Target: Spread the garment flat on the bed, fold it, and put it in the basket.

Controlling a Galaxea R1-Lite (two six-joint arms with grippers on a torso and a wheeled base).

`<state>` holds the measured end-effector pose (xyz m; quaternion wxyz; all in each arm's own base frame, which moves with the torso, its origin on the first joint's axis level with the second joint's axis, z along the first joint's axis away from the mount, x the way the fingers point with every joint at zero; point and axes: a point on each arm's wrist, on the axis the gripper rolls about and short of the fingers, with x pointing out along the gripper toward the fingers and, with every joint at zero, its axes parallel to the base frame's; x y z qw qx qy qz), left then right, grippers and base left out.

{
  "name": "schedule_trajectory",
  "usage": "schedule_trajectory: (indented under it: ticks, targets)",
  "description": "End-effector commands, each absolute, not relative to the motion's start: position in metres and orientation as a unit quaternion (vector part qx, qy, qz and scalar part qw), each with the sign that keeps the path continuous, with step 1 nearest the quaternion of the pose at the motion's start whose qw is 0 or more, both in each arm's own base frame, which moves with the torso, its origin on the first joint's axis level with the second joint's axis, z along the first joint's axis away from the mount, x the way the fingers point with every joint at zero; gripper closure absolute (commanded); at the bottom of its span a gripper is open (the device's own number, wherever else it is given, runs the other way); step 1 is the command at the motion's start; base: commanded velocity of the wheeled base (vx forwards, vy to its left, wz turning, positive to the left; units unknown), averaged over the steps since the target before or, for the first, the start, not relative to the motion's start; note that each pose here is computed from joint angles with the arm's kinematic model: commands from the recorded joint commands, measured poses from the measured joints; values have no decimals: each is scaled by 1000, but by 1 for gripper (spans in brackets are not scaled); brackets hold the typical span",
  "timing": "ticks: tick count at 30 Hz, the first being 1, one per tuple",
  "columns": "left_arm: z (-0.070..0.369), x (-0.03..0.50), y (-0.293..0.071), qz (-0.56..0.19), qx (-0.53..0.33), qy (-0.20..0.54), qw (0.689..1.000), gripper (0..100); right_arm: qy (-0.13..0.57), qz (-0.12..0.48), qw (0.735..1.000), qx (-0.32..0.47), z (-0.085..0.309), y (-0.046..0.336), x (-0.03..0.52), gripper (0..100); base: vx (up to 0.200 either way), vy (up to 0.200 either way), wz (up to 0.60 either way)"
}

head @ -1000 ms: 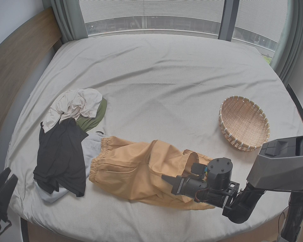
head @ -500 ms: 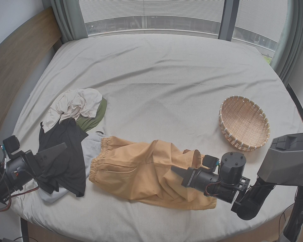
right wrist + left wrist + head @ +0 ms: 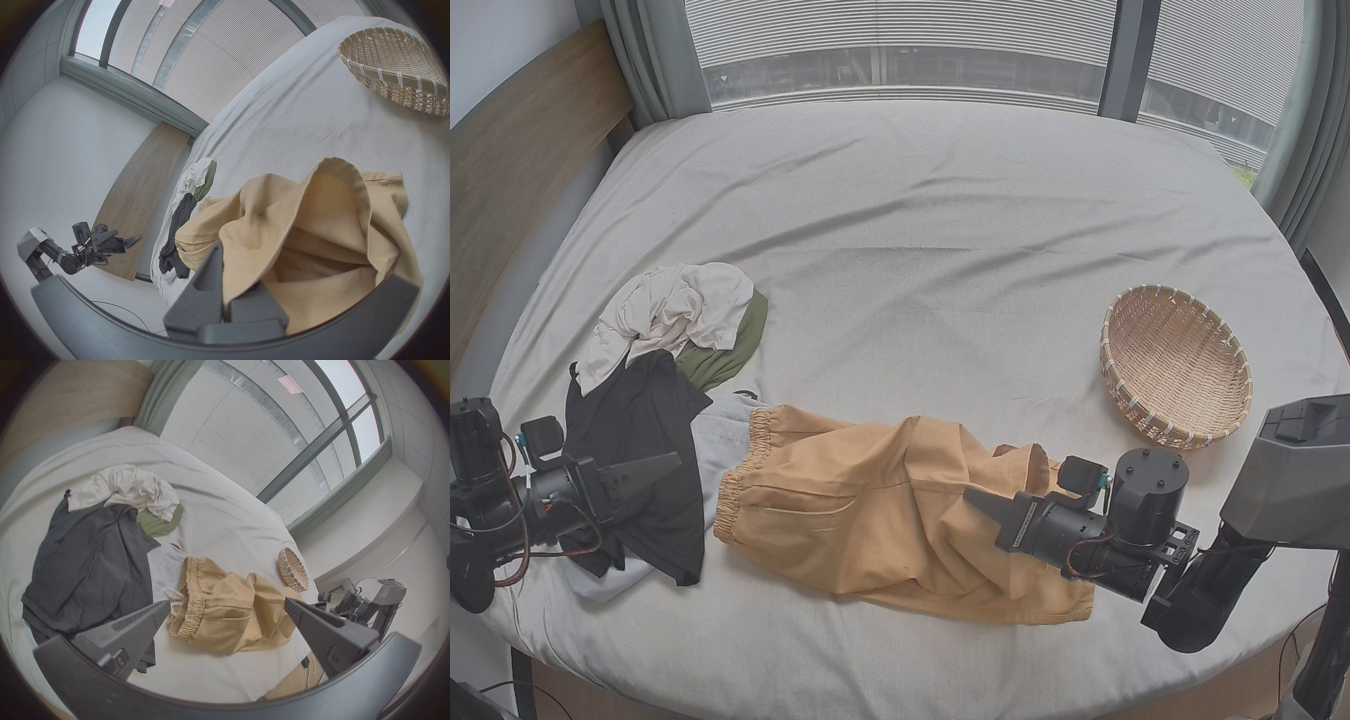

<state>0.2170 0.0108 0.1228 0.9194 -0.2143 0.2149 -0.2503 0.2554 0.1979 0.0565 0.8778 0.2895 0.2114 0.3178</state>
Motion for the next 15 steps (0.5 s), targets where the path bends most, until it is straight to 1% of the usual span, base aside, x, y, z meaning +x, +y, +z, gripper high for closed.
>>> schedule_trajectory:
  ticks: [1, 4, 7, 10, 15]
  targets:
    - [93, 234, 14, -256, -214, 256, 907, 0, 213, 320, 877, 289, 56, 199, 254, 100, 0, 0, 0]
    - [88, 238, 12, -265, -206, 254, 907, 0, 212, 320, 877, 289, 57, 199, 254, 100, 0, 0, 0]
    - [79, 245, 11, -290, -208, 256, 899, 0, 213, 320, 877, 289, 57, 199, 254, 100, 0, 0, 0]
    - [71, 251, 11, -292, -210, 260, 896, 0, 214, 320, 876, 289, 57, 199, 253, 100, 0, 0, 0]
    - [56, 264, 10, -306, -196, 247, 898, 0, 213, 323, 876, 289, 58, 199, 250, 100, 0, 0, 0]
